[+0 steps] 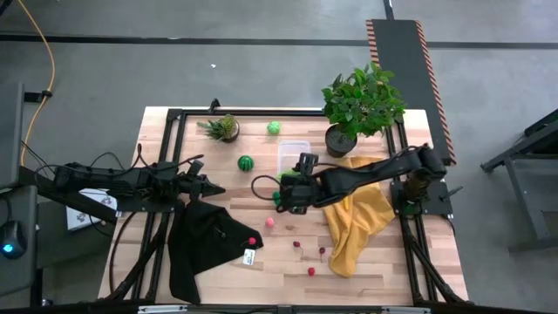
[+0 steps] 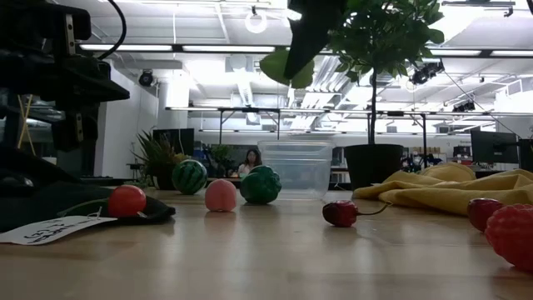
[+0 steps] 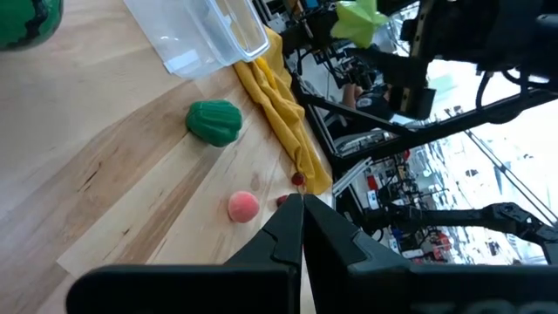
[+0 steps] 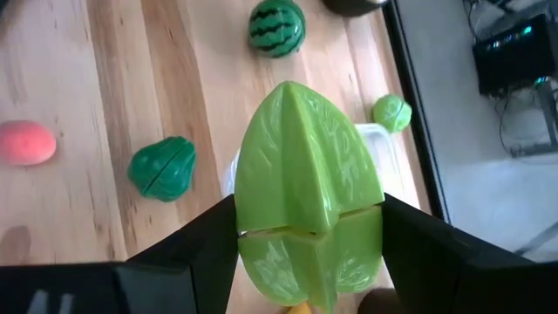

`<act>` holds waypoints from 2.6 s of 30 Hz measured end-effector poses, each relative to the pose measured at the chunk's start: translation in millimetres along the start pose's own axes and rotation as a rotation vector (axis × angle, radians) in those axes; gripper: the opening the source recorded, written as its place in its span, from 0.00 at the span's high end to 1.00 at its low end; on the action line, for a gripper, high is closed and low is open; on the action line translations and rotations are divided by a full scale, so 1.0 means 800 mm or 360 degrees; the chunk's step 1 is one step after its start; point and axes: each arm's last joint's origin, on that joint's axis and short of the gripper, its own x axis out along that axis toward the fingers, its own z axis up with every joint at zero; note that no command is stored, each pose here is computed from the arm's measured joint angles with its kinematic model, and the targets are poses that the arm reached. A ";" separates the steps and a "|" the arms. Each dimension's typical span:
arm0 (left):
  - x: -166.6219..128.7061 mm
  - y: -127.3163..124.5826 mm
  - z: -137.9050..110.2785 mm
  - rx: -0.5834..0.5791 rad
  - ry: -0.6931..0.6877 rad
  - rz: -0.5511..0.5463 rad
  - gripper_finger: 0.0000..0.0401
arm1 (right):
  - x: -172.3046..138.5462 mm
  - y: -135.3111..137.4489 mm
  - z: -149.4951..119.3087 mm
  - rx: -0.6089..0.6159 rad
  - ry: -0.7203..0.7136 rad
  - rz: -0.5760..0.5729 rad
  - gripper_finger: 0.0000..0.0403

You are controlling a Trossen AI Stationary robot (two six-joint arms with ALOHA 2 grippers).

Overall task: Pick and placing Produce into tupperware
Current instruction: Put the starfruit into the transparent bin

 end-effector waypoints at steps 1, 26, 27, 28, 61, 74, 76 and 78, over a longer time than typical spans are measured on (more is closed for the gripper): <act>0.000 0.000 0.000 0.0000 0.0000 0.0000 1.00 | 0.001 -0.001 0.000 0.0025 0.0010 -0.0001 0.44; 0.000 0.000 0.000 0.0000 0.0000 0.0000 1.00 | 0.038 0.010 -0.022 0.0385 0.0265 -0.0311 0.44; 0.000 0.000 0.000 0.0000 0.0000 0.0000 1.00 | 0.041 0.011 -0.023 0.0396 0.0270 -0.0327 0.44; 0.000 0.000 0.000 0.0000 0.0001 0.0000 1.00 | 0.044 0.011 -0.023 0.0413 0.0274 -0.0341 0.44; 0.000 0.000 0.000 0.0000 0.0000 0.0000 1.00 | 0.107 -0.017 -0.013 0.0831 0.0264 -0.0449 0.44; 0.000 0.000 0.000 0.0000 0.0001 0.0000 1.00 | 0.132 -0.016 -0.013 0.0941 0.0288 -0.0439 0.44; 0.000 0.000 0.000 0.0001 0.0001 0.0000 1.00 | 0.137 -0.016 -0.013 0.0956 0.0287 -0.0436 0.44; 0.000 0.000 0.000 0.0001 0.0001 -0.0001 1.00 | 0.142 -0.017 -0.013 0.0971 0.0299 -0.0426 0.44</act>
